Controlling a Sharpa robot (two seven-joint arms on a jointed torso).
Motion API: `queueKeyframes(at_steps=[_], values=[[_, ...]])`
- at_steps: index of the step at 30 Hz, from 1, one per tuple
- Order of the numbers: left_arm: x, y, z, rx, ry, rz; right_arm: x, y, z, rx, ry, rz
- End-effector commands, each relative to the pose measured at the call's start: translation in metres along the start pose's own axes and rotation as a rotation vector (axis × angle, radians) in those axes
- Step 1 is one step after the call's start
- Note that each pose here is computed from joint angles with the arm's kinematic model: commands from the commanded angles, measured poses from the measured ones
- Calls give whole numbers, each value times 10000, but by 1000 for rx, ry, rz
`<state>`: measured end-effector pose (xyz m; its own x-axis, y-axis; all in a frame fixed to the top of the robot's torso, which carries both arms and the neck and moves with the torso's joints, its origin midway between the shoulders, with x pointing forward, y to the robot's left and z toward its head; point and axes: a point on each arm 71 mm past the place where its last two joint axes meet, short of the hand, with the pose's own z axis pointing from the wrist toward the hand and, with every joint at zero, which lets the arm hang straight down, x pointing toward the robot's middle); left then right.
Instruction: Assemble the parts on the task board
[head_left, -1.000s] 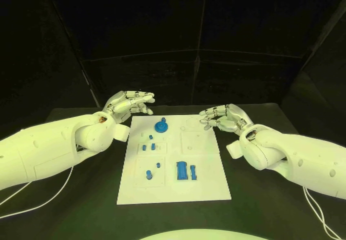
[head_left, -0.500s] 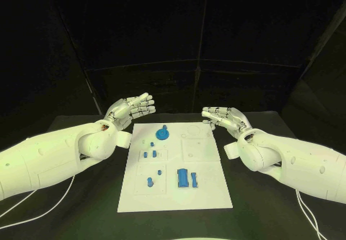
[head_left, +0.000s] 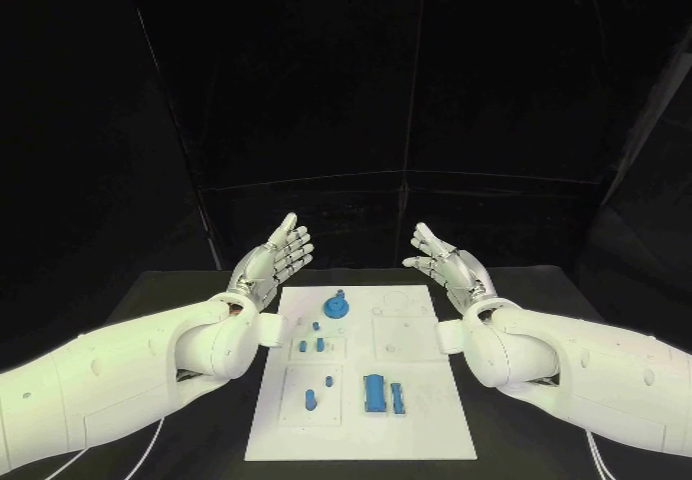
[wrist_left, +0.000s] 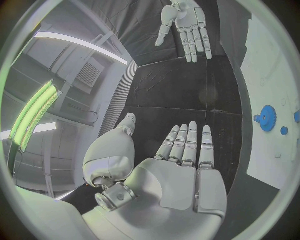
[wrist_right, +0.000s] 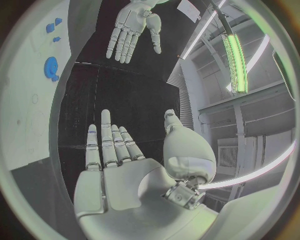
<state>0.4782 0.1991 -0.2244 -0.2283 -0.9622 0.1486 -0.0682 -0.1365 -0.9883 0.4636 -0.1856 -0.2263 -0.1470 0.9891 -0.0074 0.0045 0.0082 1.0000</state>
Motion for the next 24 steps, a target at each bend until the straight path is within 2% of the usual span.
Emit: queueKeyframes(at_steps=[1, 9, 24], values=[[-2, -19, -54, 47, -153, 105, -67, 21, -25, -6, -128, 17], [97, 17, -139, 51, -215, 133, -65, 21, -28, -5, -130, 18], [102, 18, -144, 51, -218, 135, -65, 21, -28, -5, -130, 18]])
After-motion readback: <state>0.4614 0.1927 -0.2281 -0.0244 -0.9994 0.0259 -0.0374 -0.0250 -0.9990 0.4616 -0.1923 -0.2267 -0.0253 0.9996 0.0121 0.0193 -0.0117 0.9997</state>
